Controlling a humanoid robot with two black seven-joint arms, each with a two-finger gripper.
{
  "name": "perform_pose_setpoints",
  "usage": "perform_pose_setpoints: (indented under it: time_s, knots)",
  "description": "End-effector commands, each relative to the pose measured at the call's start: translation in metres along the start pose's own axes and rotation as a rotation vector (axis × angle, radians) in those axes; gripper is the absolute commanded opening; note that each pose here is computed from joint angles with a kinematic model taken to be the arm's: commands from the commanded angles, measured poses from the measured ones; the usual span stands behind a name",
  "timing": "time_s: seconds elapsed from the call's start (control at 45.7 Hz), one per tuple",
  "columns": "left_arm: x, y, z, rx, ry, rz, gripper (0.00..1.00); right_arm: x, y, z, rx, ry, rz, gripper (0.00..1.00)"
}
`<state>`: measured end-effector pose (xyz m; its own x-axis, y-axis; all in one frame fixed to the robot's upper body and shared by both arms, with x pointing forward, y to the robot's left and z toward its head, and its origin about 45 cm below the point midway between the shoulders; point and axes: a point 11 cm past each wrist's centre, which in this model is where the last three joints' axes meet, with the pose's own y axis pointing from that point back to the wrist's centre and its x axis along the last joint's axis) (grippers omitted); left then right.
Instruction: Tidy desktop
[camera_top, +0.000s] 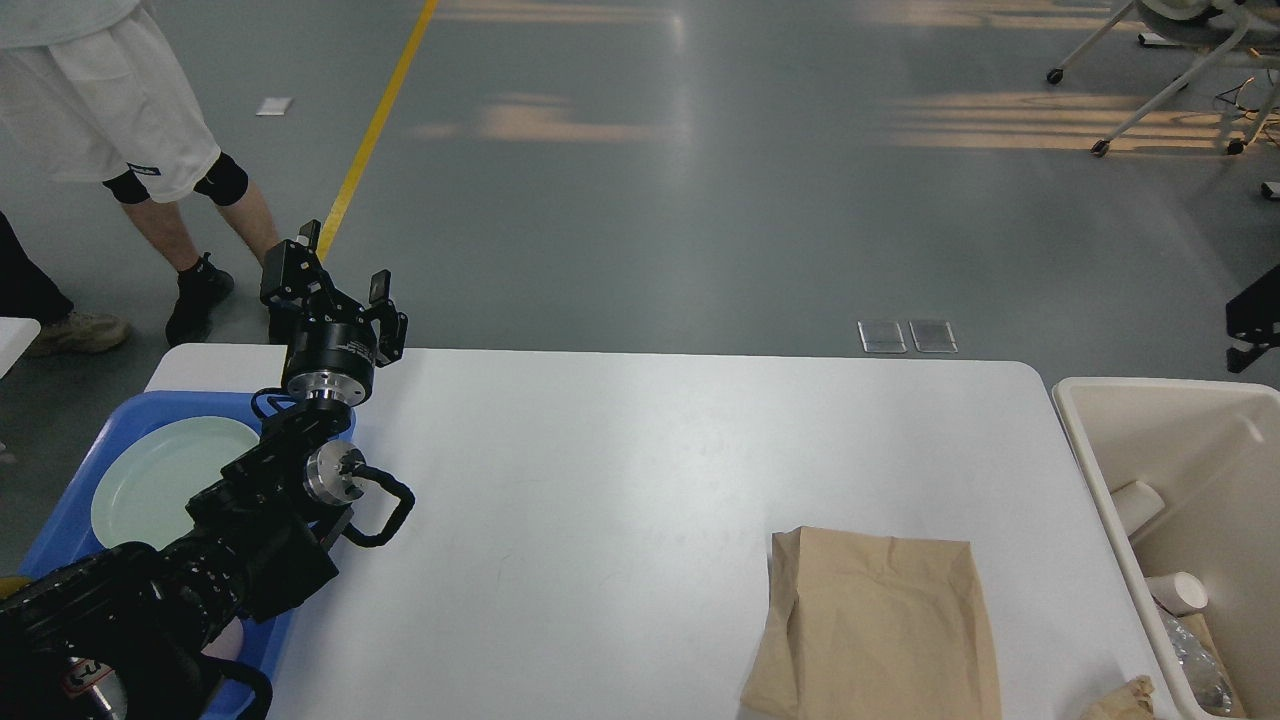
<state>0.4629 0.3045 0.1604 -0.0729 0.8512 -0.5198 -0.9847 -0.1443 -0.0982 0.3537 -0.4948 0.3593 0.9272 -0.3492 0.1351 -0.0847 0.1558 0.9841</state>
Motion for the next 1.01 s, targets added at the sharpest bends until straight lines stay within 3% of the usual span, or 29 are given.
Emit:
perform_pose_setpoints:
  time_s: [0.0,0.416,0.744,0.984]
  knots:
    - [0.000,0.000,0.000,0.000,0.000,0.000,0.96,-0.015,-0.017,0.018,0.001,-0.044,-0.051,1.00]
    - [0.000,0.000,0.000,0.000,0.000,0.000,0.96,-0.087,-0.096,0.089,-0.027,-0.215,-0.264,1.00]
    - [0.000,0.000,0.000,0.000,0.000,0.000,0.96,-0.138,-0.154,0.086,0.077,-0.294,-0.398,1.00]
    - [0.000,0.000,0.000,0.000,0.000,0.000,0.96,-0.143,-0.161,0.087,0.096,-0.336,-0.402,1.00]
